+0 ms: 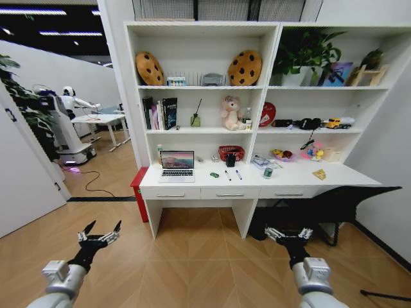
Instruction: Organize the objects on the table.
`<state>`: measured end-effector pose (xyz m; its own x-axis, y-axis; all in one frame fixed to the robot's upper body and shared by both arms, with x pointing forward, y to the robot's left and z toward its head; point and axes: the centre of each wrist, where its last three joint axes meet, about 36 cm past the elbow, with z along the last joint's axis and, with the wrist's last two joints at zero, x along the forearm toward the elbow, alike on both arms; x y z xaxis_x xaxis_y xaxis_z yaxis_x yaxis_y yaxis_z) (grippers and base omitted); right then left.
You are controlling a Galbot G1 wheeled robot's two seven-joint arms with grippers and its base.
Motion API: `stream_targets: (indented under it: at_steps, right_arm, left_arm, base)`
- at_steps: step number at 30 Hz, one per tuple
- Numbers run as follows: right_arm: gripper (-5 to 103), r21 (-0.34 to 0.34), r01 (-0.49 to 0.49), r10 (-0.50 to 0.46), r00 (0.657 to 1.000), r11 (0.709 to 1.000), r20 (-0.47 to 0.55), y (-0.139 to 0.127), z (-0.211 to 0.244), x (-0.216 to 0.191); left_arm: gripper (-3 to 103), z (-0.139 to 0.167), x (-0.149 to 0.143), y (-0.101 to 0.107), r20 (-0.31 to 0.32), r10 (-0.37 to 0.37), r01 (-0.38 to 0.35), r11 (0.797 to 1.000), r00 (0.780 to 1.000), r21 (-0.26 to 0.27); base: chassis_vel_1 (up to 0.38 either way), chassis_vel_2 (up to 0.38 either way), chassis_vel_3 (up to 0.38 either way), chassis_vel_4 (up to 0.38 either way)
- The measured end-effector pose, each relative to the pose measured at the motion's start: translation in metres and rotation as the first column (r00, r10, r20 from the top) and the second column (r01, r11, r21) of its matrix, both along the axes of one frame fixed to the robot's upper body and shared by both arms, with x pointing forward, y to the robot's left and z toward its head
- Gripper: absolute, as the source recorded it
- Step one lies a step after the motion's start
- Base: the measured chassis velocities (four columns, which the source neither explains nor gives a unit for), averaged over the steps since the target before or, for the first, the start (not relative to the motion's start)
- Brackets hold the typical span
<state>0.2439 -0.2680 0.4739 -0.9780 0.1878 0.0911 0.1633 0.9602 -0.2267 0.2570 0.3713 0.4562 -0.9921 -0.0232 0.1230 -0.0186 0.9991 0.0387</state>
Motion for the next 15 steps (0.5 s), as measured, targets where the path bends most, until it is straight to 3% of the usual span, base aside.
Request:
stream_targets:
  at_steps: [15]
  right_arm:
    - [100,0.002,0.002,-0.002,1.0,1.0,0.005,0.0014,0.0031,-0.0011]
  left_arm:
    - [100,0.0028,-0.0018,-0.0058,-0.004,-0.007,0.007,1.0,1.0,0.008]
  base:
    - [0.0,0.0,0.0,0.0]
